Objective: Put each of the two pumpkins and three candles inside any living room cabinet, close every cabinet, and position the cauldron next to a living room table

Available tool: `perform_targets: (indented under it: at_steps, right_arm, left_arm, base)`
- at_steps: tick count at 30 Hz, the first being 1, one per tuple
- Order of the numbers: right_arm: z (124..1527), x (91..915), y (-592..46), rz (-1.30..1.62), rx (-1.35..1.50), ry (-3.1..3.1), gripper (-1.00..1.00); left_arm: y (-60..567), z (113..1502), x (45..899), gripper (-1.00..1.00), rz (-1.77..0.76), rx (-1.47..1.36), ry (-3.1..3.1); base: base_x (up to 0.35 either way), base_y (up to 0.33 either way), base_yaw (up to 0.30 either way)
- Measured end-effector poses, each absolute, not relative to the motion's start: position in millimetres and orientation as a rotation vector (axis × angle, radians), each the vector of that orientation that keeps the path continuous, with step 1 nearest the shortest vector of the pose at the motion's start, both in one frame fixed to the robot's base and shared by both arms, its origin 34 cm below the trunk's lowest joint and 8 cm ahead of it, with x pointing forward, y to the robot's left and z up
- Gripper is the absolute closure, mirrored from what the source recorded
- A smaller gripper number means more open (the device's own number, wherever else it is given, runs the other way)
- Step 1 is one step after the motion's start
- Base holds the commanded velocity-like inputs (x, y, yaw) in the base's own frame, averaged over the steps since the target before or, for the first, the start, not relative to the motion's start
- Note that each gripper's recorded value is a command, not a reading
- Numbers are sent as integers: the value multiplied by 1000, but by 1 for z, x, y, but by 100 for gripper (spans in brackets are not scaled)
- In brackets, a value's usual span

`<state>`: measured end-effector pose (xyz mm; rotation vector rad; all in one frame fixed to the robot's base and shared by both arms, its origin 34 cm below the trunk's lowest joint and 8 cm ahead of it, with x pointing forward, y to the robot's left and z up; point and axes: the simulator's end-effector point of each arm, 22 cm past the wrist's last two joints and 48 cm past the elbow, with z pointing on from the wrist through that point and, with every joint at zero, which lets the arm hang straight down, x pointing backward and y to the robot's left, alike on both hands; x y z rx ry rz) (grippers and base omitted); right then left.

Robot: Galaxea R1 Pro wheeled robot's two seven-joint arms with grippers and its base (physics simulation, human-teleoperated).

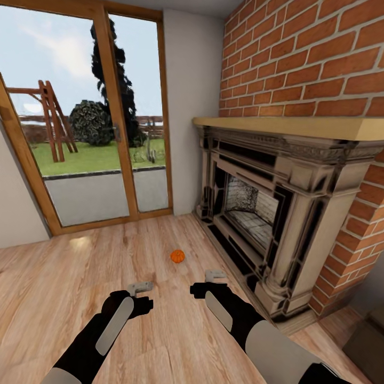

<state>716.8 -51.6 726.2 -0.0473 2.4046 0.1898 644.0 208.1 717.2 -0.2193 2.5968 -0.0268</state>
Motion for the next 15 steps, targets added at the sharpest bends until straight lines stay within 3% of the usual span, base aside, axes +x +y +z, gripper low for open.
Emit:
perform_targets:
  at_steps: [6, 15]
  right_arm:
    - [726, 717, -52, 190, -47, 2405, -100]
    - [724, 716, -52, 189, -48, 2407, -100]
  left_arm:
    - [208, 717, 644, -100, -27, -219, 2597]
    - [207, 717, 645, -100, -34, -216, 2593]
  base:
    - [9, 117, 0]
    - [0, 14, 0]
